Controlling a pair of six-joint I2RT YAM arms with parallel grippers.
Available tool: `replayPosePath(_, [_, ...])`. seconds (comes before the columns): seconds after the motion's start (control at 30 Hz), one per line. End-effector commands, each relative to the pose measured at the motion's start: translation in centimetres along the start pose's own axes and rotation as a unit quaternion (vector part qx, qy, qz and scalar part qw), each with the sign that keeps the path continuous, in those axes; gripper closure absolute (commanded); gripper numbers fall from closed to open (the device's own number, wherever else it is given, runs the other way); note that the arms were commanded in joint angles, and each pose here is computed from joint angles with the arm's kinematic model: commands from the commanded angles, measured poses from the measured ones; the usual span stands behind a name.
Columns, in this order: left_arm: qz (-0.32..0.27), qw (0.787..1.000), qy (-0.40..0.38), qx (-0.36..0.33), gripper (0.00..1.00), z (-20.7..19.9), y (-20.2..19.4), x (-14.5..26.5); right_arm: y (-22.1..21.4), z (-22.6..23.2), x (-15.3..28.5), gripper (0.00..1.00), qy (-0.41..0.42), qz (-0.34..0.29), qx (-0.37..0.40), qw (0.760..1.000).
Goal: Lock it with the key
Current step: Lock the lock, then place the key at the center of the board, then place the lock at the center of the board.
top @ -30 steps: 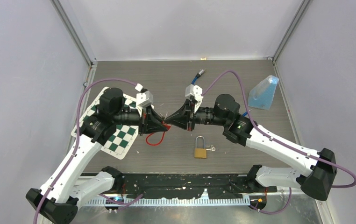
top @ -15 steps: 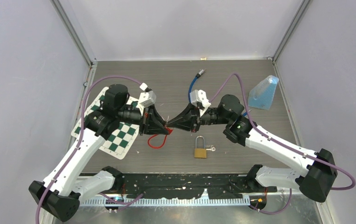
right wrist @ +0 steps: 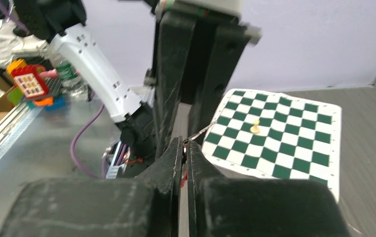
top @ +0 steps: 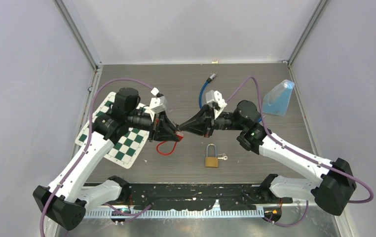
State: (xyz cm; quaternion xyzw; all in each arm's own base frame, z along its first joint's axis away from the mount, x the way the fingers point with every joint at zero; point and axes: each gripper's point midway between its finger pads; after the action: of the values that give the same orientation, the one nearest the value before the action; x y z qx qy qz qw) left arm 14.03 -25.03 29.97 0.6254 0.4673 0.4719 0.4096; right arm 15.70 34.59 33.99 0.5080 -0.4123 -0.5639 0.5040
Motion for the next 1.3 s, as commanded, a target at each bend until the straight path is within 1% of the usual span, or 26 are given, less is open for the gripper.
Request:
replayPosePath(0.0, [0.044,0.998,0.029,0.026,1.0,0.9,-3.0,0.1,9.9,1.6,1.1,0.95,0.0,-0.127,0.072,0.989])
replayPosePath(0.1, [0.047,0.998,0.026,0.025,1.0,0.7,-3.3,0.1,10.3,0.9,1.5,0.95,-0.006,-0.133,0.042,0.99])
replayPosePath(0.2, [0.045,0.998,0.035,0.024,1.0,1.1,-3.2,0.1,10.8,0.7,1.7,0.95,-0.005,-0.142,0.039,0.989])
replayPosePath(0.33, [0.043,0.997,0.066,0.018,1.0,1.9,-2.8,0.3,10.5,-1.1,1.9,0.95,-0.043,-0.143,0.018,0.989])
replayPosePath(0.4, [0.039,0.996,0.075,0.011,1.0,2.1,-2.4,0.4,10.2,-2.4,2.2,0.95,-0.074,-0.145,0.001,0.987])
replayPosePath(0.53, [0.024,0.993,0.119,0.005,1.0,3.3,-1.8,0.7,9.2,-5.7,3.6,0.95,-0.166,-0.145,-0.05,0.974])
replayPosePath(0.6, [0.016,0.988,0.15,0.023,1.0,4.3,-1.7,0.9,8.2,-8.5,4.7,0.95,-0.248,-0.136,-0.086,0.955])
replayPosePath(0.63, [0.012,0.985,0.171,0.028,1.0,5.0,-1.6,1.0,7.0,-9.3,5.0,0.95,-0.276,-0.112,-0.11,0.948])
replayPosePath(0.67, [0.006,0.979,0.193,0.06,1.0,5.6,-1.6,1.1,6.4,-10.4,5.5,0.95,-0.306,-0.107,-0.12,0.938])
replayPosePath(0.73, [-0.007,0.963,0.249,0.103,1.0,7.8,-2.2,1.3,3.6,-11.7,6.3,0.95,-0.349,-0.071,-0.157,0.921])
replayPosePath(0.8, [-0.027,0.945,0.286,0.155,1.0,9.7,-3.0,1.2,1.5,-12.6,6.8,0.95,-0.372,-0.057,-0.181,0.909])
replayPosePath(0.9, [-0.041,0.921,0.308,0.236,1.0,11.8,-5.6,0.2,-2.3,-13.6,6.8,0.95,-0.387,-0.026,-0.221,0.895])
replayPosePath(0.97, [-0.032,0.905,0.317,0.282,1.0,12.8,-8.1,-0.4,-4.9,-13.9,6.7,0.95,-0.392,-0.001,-0.245,0.887])
replayPosePath(1.07, [-0.001,0.878,0.364,0.311,1.0,14.2,-11.8,0.2,-9.0,-13.7,5.7,0.95,-0.394,0.044,-0.267,0.878])
replayPosePath(1.13, [0.009,0.868,0.376,0.324,1.0,14.7,-13.5,0.4,-12.2,-13.3,4.7,0.95,-0.391,0.084,-0.275,0.874])
replayPosePath(1.2, [0.023,0.859,0.389,0.333,1.0,14.9,-14.9,0.7,-14.3,-12.6,3.7,0.95,-0.389,0.109,-0.276,0.872])
replayPosePath(1.27, [0.039,0.844,0.411,0.343,1.0,15.2,-16.4,1.4,-16.2,-12.0,3.0,0.95,-0.392,0.124,-0.279,0.868])
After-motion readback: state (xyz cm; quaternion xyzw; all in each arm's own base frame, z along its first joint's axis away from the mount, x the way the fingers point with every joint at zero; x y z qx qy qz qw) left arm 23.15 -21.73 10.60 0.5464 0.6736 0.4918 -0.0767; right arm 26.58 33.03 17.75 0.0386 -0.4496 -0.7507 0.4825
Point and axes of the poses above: each gripper's point midway between its finger pads, its own x axis back along the fingers, its own z axis along the line the jaws close on, y = z × x, and after that the axes turned 5 degrees about -x, right-handed
